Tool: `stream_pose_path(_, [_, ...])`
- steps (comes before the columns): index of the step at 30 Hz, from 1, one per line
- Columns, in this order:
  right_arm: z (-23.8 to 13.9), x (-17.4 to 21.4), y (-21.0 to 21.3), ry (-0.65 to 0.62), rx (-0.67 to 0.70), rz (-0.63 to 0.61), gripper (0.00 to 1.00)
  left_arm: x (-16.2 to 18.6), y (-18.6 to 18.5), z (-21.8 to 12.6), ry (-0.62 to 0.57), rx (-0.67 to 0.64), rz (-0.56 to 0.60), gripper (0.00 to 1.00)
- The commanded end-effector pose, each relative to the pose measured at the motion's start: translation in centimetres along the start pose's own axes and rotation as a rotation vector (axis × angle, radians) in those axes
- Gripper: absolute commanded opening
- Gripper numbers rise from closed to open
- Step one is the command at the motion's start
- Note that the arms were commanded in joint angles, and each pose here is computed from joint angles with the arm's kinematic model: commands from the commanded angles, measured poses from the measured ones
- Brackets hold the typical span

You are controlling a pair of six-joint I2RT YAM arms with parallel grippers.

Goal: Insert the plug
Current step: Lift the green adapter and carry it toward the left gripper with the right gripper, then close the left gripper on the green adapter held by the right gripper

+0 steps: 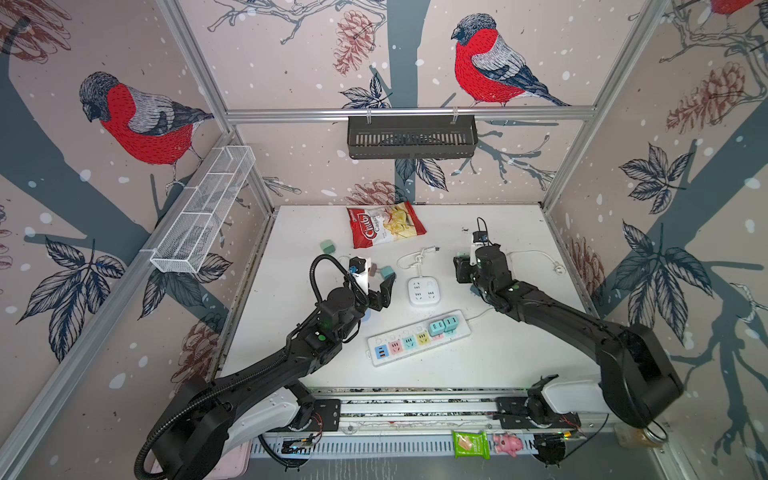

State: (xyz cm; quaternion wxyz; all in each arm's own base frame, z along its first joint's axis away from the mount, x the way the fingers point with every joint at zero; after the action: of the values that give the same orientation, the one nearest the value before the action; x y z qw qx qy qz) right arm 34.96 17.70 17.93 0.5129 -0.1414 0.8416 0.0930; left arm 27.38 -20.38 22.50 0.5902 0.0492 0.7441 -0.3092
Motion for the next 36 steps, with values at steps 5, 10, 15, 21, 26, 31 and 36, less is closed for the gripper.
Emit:
stream_pose_path(5, [-4.5,-4.0,2.3,-0.295,-0.033,-0.122,0.08,-0.5,-1.6,-0.6,-0.026,0.081,0.022,0.81])
stream_pose_path(10, [-7.0,-4.2,4.3,-0.447,-0.089,-0.242,0.03,-0.6,-2.6,-1.0,-0.029,0.144,0.028,0.81])
stream_pose_path(15, [-9.4,-3.3,7.4,-0.586,-0.288,-0.387,0.02,-0.5,-3.3,-1.4,-0.034,0.190,0.035,0.81])
stream_pose_path(21, [-11.3,0.6,9.9,-0.682,-0.403,-0.716,0.01,-0.4,-4.1,-1.4,-0.019,0.238,0.043,0.76])
stream_pose_path(26, [-13.0,2.0,8.9,-0.802,-0.315,-0.783,0.01,0.0,-5.6,-1.9,-0.010,0.344,0.057,0.74])
stream_pose_path(31, [-12.3,2.2,9.6,-0.762,-0.334,-0.822,0.00,1.2,-9.1,-2.7,0.058,0.570,0.098,0.73])
stream_pose_path(36, [-12.8,2.5,10.2,-0.789,-0.311,-0.863,0.01,2.3,-10.4,-2.2,0.134,0.648,0.091,0.73])
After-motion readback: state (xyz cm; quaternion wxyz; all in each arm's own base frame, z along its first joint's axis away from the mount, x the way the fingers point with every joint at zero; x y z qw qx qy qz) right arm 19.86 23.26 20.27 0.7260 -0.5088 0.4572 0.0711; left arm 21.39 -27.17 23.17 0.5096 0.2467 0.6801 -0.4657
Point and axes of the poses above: each gripper's point midway between its finger pads, its own z axis out along the fingers, its own y axis along the line the jaws close on, x = y × z, the point moved 2 cm from there along -z, back along the fingers, and after that the axes turned 13 degrees about -z, right-handed, at the moved point
